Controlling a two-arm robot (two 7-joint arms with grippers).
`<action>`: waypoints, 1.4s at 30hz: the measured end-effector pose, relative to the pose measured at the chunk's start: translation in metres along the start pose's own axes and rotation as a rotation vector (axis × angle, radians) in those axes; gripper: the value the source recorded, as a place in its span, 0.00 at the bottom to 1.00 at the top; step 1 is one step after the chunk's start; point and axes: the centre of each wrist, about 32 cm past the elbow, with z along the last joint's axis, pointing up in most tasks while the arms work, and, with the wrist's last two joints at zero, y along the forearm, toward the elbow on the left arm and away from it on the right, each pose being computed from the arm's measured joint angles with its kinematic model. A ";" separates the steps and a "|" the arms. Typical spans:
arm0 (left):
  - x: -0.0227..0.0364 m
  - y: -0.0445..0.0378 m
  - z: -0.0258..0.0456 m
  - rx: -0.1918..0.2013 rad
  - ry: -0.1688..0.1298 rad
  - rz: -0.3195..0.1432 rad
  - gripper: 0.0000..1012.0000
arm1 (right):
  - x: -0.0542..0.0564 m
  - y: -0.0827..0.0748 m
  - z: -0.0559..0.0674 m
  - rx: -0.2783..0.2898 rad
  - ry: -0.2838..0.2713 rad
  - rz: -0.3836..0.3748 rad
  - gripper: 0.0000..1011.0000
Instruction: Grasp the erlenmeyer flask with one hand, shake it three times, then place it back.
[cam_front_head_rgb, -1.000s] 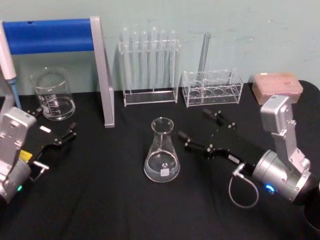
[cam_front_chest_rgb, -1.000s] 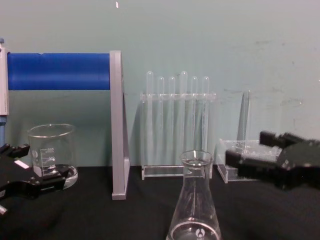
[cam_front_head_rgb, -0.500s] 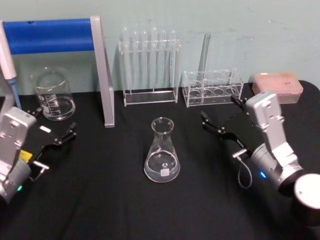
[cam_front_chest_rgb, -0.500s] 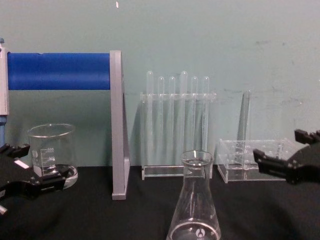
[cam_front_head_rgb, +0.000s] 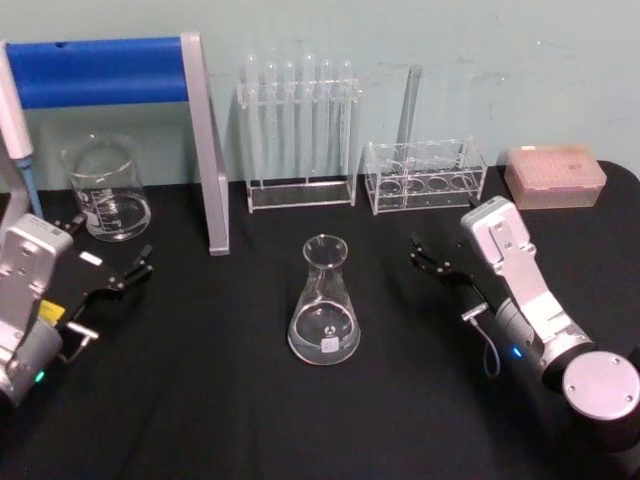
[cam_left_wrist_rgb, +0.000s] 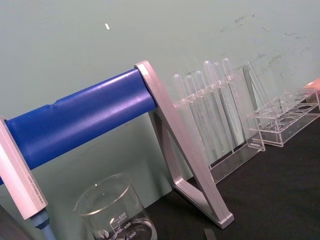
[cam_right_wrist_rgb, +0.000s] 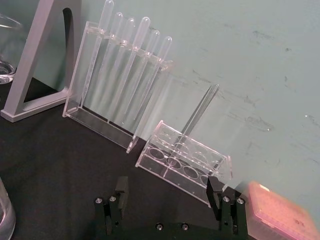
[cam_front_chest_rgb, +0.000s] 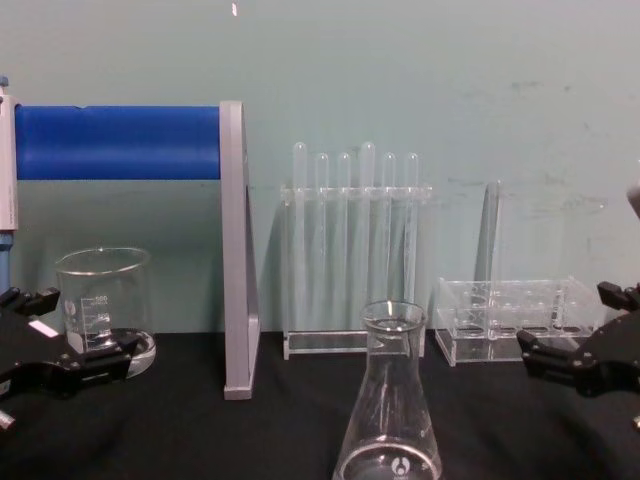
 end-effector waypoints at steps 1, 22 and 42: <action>0.0000 0.0000 0.0000 0.000 0.000 0.000 0.99 | 0.000 0.000 0.000 0.000 0.001 0.001 0.99; 0.0000 0.0000 0.0000 0.000 0.000 0.000 0.99 | 0.001 -0.001 0.001 0.006 0.011 0.006 0.99; 0.0000 0.0000 0.0000 0.000 0.000 0.000 0.99 | 0.001 -0.001 0.001 0.008 0.012 0.007 0.99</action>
